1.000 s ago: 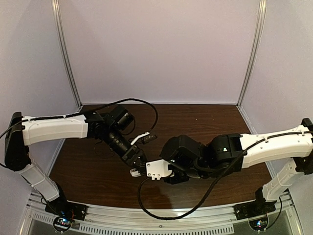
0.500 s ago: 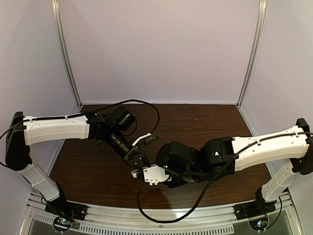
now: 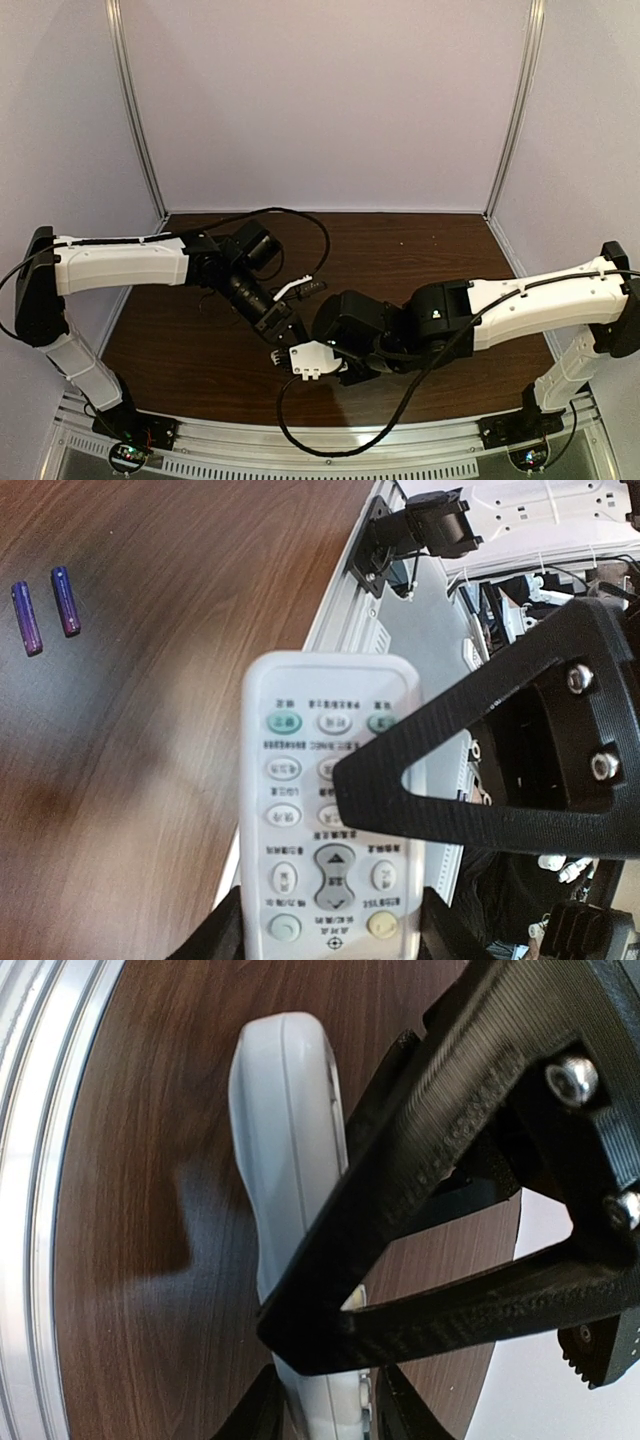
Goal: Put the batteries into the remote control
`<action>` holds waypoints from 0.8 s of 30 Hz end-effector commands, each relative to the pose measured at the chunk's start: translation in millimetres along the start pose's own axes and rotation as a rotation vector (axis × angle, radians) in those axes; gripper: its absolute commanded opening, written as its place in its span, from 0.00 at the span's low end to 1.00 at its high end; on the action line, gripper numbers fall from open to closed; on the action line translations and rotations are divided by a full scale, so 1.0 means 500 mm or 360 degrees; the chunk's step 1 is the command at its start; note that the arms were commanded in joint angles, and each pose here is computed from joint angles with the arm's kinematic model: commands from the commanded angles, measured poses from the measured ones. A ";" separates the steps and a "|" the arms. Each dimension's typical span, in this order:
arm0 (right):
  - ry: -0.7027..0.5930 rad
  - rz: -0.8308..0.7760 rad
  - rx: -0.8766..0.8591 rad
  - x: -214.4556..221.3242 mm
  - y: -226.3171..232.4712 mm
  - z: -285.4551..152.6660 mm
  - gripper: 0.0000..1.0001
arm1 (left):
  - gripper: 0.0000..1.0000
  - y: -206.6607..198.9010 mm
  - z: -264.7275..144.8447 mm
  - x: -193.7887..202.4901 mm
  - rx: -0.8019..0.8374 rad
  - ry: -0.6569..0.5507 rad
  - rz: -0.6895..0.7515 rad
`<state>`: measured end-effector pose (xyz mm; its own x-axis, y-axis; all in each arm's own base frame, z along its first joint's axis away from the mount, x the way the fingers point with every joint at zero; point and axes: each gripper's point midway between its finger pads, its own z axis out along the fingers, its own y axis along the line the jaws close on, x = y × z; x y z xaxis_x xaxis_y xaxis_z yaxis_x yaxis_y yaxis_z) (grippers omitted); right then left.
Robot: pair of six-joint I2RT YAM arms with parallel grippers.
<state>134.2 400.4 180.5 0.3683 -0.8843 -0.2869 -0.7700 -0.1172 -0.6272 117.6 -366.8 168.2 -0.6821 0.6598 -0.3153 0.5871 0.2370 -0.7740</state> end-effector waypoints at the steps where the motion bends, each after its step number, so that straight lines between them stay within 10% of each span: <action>1: -0.0017 0.0020 0.0039 -0.018 -0.015 -0.005 0.32 | 0.35 -0.023 0.003 -0.024 0.0060 -0.0032 0.0065; 7: -0.0020 0.0025 0.0027 -0.018 -0.008 0.001 0.40 | 0.35 -0.027 0.002 -0.028 0.0070 -0.0038 0.0071; 14: -0.0029 0.0040 0.0034 -0.024 -0.014 -0.001 0.26 | 0.37 -0.024 0.003 -0.030 0.0065 -0.0039 0.0069; 22: -0.0156 0.0166 0.0021 -0.037 -0.034 -0.045 0.08 | 0.69 -0.043 -0.038 -0.065 0.0019 -0.0176 0.0153; 24: -0.0173 0.0212 0.0016 -0.032 -0.038 -0.053 0.08 | 0.92 -0.061 -0.075 -0.086 0.0008 -0.0266 0.0208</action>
<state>129.9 402.7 182.6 0.3545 -0.8781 -0.3213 -0.7895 -0.0969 -0.6060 123.7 -373.0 176.5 -0.6879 0.6421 -0.3384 0.5908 0.2246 -0.7750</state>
